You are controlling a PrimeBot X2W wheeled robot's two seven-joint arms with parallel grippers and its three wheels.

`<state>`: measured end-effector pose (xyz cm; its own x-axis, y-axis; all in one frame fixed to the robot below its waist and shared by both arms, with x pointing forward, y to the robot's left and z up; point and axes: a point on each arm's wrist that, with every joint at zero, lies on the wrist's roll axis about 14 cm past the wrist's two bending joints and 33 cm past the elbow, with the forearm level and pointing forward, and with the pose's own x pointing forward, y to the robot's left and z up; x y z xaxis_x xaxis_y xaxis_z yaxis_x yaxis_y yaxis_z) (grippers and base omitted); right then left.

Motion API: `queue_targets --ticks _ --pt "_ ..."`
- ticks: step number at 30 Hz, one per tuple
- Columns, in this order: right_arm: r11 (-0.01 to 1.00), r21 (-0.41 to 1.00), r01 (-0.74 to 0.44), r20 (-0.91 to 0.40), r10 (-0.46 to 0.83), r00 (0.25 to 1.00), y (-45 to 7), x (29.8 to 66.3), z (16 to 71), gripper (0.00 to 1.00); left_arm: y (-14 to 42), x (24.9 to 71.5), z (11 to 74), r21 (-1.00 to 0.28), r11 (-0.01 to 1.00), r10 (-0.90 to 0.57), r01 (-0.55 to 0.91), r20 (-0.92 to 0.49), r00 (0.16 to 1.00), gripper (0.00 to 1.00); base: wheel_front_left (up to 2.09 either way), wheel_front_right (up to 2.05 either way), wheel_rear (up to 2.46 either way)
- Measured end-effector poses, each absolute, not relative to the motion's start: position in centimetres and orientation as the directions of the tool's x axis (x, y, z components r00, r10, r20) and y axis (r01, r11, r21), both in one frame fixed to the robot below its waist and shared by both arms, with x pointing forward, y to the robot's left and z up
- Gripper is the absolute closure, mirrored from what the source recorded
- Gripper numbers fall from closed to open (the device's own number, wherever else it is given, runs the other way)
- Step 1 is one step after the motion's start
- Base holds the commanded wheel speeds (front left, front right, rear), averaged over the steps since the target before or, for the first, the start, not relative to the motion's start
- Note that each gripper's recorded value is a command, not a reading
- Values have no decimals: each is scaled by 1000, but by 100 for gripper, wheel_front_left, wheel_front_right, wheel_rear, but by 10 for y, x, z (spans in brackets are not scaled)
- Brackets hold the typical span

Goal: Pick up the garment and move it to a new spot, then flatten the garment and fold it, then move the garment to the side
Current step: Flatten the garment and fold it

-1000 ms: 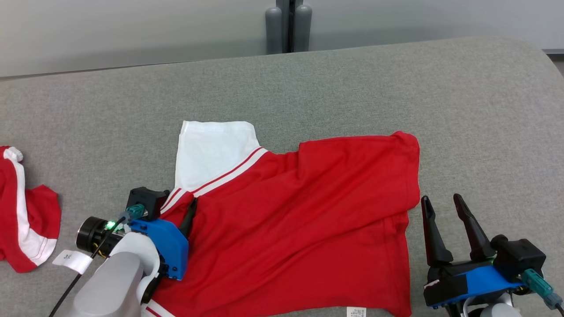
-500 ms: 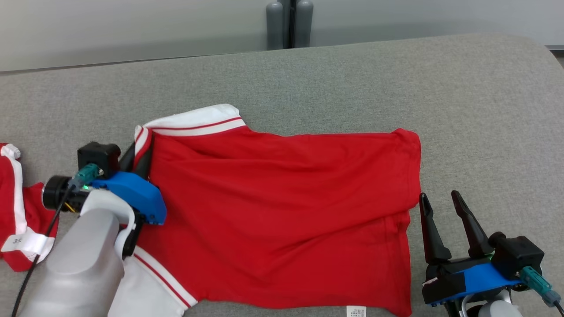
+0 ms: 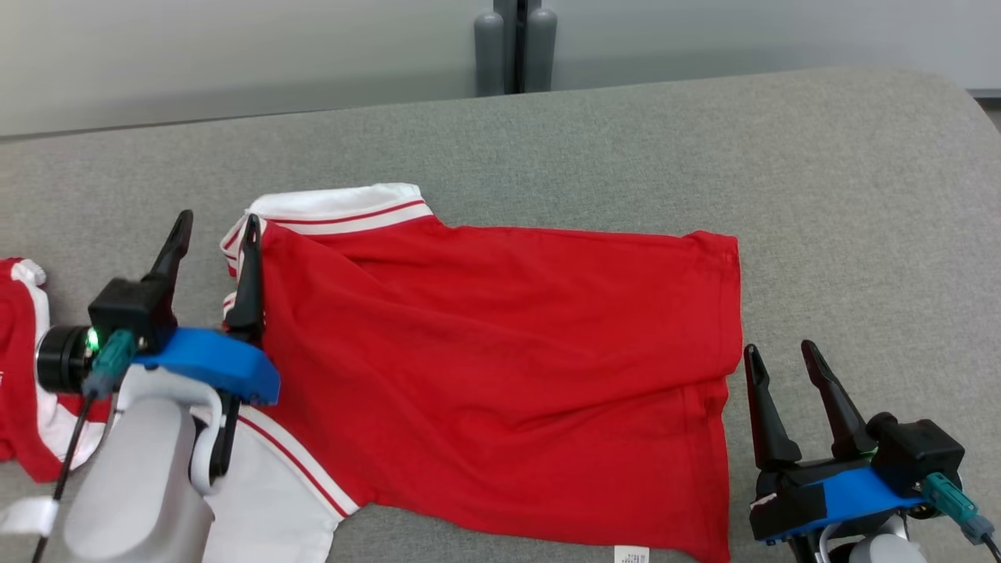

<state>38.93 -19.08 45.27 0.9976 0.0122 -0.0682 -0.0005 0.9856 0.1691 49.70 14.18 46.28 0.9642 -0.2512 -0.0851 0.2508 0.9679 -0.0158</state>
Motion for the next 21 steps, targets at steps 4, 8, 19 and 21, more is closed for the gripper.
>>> queue_targets --ticks 4,8,19,21 --pt "985 172 -14 -50 23 998 -187 389 459 0 155 474 477 -12 979 -205 204 -23 979 0 0 0 0" --pt "984 177 -33 -41 41 998 -181 387 462 0 168 447 488 -9 987 -161 161 19 987 0 0 0 0" --pt "972 192 -132 -7 136 991 -148 391 472 0 201 388 498 -5 999 -47 47 52 998 0 0 0 0" --pt "970 195 -148 3 150 989 -143 390 475 0 203 379 498 3 999 -41 41 52 998 0 0 0 0"
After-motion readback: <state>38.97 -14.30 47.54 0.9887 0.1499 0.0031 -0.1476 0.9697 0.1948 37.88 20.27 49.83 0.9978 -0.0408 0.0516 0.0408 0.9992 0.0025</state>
